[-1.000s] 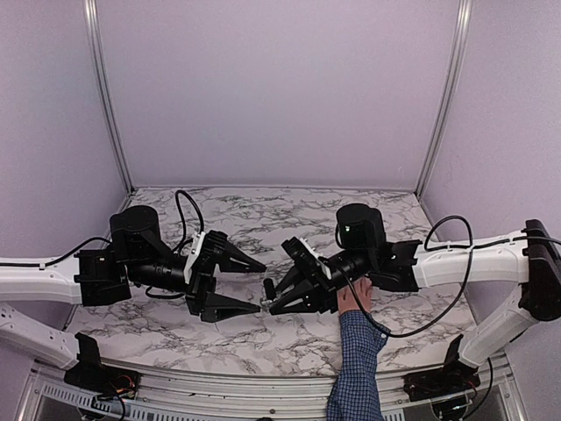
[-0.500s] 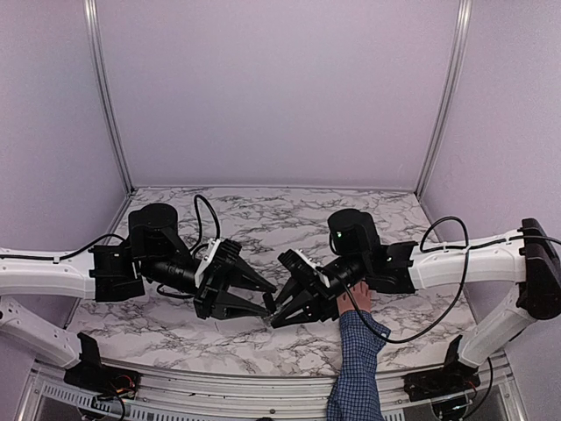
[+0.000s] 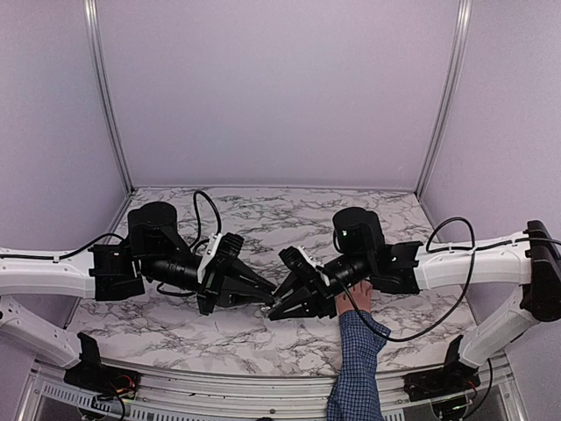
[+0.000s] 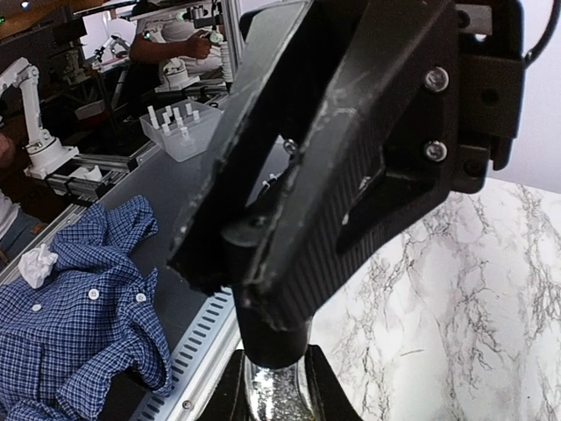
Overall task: Paint the nails
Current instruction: Unscrew the cap of the nail polish bottle.
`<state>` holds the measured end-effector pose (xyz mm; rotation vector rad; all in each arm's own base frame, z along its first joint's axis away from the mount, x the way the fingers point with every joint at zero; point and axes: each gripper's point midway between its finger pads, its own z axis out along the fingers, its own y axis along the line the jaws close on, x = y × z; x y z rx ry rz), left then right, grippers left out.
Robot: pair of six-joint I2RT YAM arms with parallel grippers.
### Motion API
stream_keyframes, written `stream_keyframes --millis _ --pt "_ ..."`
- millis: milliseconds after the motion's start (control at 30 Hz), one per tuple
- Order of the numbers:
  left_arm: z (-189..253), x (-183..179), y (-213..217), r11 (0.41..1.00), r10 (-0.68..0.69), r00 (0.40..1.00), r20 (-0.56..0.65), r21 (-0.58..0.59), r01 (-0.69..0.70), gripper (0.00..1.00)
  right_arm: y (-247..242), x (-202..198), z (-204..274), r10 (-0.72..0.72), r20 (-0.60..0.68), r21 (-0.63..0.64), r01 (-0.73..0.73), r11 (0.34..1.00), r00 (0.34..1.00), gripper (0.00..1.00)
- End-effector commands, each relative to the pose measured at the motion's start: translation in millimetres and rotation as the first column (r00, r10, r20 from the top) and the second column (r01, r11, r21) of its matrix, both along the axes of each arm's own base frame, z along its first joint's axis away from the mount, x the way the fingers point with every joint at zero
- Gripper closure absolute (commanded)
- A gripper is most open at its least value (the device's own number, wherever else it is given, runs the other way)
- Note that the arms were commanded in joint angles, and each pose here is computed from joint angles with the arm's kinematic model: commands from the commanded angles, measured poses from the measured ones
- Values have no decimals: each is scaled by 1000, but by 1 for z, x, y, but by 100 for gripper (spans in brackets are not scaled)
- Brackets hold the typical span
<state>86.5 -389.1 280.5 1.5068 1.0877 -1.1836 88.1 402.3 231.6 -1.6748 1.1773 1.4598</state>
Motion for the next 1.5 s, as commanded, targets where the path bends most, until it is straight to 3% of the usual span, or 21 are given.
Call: stream_keyframes --millis 0,67,233,500,633,700,900,1267,1467 --pt "11 9 -1 998 63 998 10 -18 -62 93 1 20 29 -123 71 93 116 989 990 100" --pt "12 17 -2 994 107 994 11 -19 -107 100 0 27 32 -163 79 104 155 982 983 100" --pt "16 35 -2 976 216 976 -7 -24 -216 100 0 46 34 -284 98 115 273 955 954 100" --pt "17 83 -2 870 488 870 -64 -40 -491 100 -4 91 27 -510 115 97 501 860 853 100" --pt "14 105 -2 796 599 793 -108 -29 -605 100 -6 115 21 -621 131 86 615 784 773 100" --pt "12 120 0 730 674 725 -139 -23 -683 100 -9 128 20 -676 136 89 671 736 724 100" --pt "12 136 -1 611 771 604 -200 -31 -791 100 -14 150 18 -763 144 105 757 645 630 100" --pt "-1 165 3 268 928 258 -270 -1 -963 100 -12 179 10 -854 186 97 856 508 486 100" --pt "-8 171 8 174 930 158 -331 21 -984 100 -14 189 14 -888 196 124 888 443 416 100"
